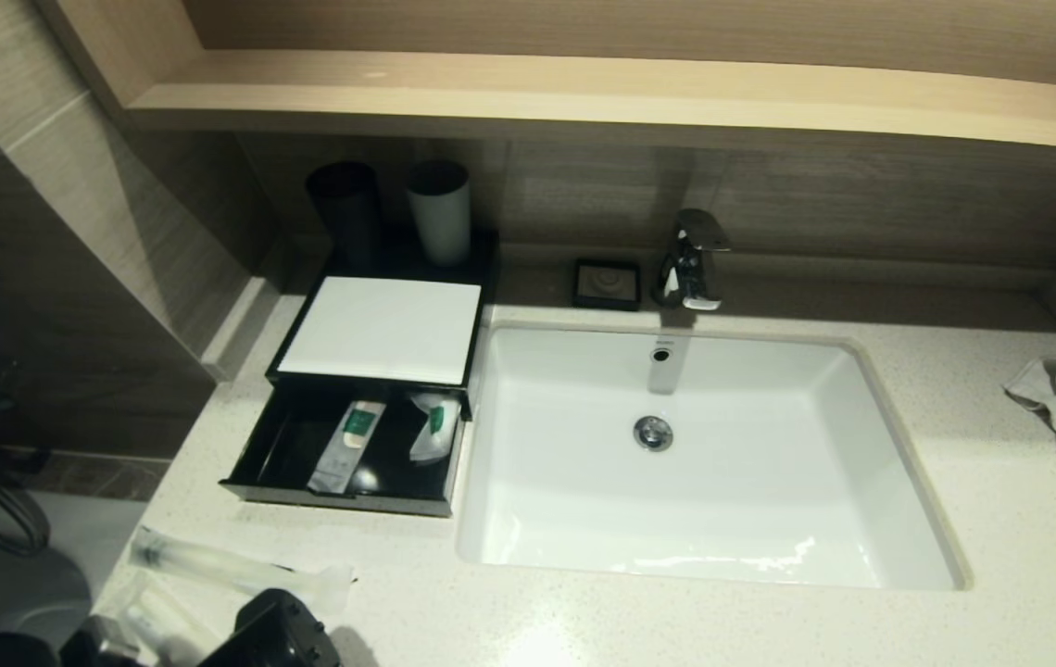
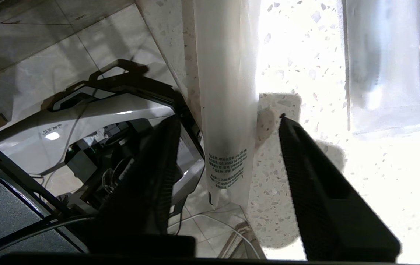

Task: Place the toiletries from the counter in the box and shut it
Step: Pick up the bathroom toiletry

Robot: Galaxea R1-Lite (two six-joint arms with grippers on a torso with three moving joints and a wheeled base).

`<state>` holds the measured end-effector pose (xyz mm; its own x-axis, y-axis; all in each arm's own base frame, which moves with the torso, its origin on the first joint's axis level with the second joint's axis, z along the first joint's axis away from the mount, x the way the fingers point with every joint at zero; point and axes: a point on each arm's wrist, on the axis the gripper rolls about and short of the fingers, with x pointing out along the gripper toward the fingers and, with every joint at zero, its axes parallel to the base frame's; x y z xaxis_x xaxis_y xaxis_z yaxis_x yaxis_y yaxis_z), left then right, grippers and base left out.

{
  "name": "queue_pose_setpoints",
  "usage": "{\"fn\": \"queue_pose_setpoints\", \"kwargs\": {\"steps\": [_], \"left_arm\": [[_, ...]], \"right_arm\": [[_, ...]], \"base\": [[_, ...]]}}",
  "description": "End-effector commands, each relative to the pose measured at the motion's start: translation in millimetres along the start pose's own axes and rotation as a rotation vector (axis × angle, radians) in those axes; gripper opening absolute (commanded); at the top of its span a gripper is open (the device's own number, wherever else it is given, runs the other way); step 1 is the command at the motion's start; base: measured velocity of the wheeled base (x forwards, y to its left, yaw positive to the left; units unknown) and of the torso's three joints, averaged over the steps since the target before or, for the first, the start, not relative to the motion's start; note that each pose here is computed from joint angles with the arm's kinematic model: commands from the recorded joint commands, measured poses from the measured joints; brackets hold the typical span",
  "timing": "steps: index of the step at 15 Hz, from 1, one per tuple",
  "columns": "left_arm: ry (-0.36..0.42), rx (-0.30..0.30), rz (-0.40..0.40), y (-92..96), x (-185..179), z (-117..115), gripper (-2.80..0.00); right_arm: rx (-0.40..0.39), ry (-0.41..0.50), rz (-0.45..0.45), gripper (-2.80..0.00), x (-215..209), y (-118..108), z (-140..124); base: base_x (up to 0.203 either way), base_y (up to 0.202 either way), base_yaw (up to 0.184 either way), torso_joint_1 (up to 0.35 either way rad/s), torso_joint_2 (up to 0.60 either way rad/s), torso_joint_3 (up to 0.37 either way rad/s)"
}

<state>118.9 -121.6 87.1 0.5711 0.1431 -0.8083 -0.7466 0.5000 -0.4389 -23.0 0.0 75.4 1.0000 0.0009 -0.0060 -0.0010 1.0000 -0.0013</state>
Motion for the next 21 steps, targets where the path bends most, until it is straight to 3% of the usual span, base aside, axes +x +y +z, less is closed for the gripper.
{"fn": "queue_pose_setpoints", "kwargs": {"steps": [1, 10, 18, 21], "left_arm": [[-0.004, -0.01, 0.001, 0.2, 0.1, 0.1, -2.8], [-0.012, 0.001, 0.001, 1.5, -1.7, 1.9, -2.8], [-0.04, 0.029, 0.036, 13.4, -17.1, 16.3, -2.8], [-0.063, 0.111, 0.076, 18.2, -18.3, 19.4, -2.8]], "right_arm": [[0.0, 0.0, 0.001, -2.8, 0.0, 0.0, 0.0], [0.0, 0.0, 0.001, -2.8, 0.0, 0.0, 0.0], [0.0, 0.0, 0.0, -2.8, 0.0, 0.0, 0.0], [0.0, 0.0, 0.0, -2.8, 0.0, 0.0, 0.0]], "base": [[0.0, 0.0, 0.0, 0.0, 0.0, 0.0], [0.0, 0.0, 0.0, 0.0, 0.0, 0.0], [0.0, 0.0, 0.0, 0.0, 0.0, 0.0], [0.0, 0.0, 0.0, 0.0, 0.0, 0.0]]}}
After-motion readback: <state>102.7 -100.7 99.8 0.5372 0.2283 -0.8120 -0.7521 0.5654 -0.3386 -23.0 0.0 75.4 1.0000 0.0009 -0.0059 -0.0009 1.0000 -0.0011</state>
